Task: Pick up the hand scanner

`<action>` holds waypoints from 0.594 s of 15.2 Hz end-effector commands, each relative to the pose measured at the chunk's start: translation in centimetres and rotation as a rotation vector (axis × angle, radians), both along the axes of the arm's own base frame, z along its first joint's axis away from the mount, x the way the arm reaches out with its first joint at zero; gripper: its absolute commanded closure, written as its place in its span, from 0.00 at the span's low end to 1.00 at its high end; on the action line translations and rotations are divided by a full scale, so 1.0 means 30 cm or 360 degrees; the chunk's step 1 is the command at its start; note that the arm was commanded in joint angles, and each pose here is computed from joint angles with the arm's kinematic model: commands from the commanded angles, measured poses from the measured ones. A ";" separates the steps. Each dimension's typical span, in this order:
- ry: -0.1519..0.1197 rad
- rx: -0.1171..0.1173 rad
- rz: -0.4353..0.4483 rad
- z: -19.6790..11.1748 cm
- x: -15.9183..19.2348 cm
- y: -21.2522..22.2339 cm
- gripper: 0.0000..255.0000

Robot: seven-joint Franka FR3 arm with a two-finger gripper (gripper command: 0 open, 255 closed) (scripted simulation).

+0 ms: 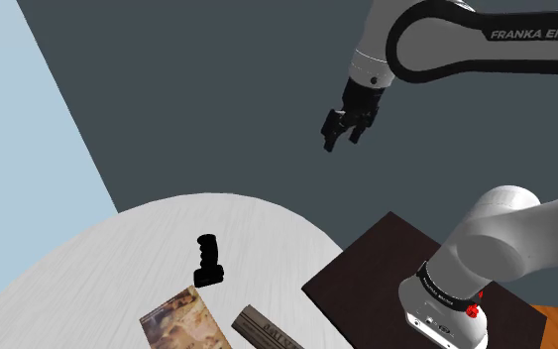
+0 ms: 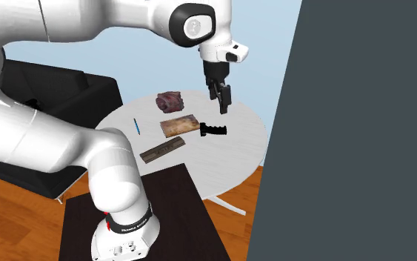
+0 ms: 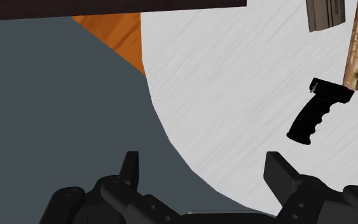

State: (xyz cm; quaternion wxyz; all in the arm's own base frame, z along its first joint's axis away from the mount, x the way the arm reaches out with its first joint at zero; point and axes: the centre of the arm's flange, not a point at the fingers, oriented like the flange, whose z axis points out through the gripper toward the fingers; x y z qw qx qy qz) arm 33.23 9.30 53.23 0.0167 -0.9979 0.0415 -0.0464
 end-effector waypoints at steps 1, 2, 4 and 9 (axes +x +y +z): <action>0.0007 0.0007 -0.0023 -0.062 0.025 0.052 0.00; 0.0012 0.0011 -0.0033 -0.092 0.036 0.082 0.00; 0.0020 0.0017 -0.0053 -0.151 0.060 0.141 0.00; 0.0042 0.0032 -0.0103 -0.300 0.122 0.290 0.00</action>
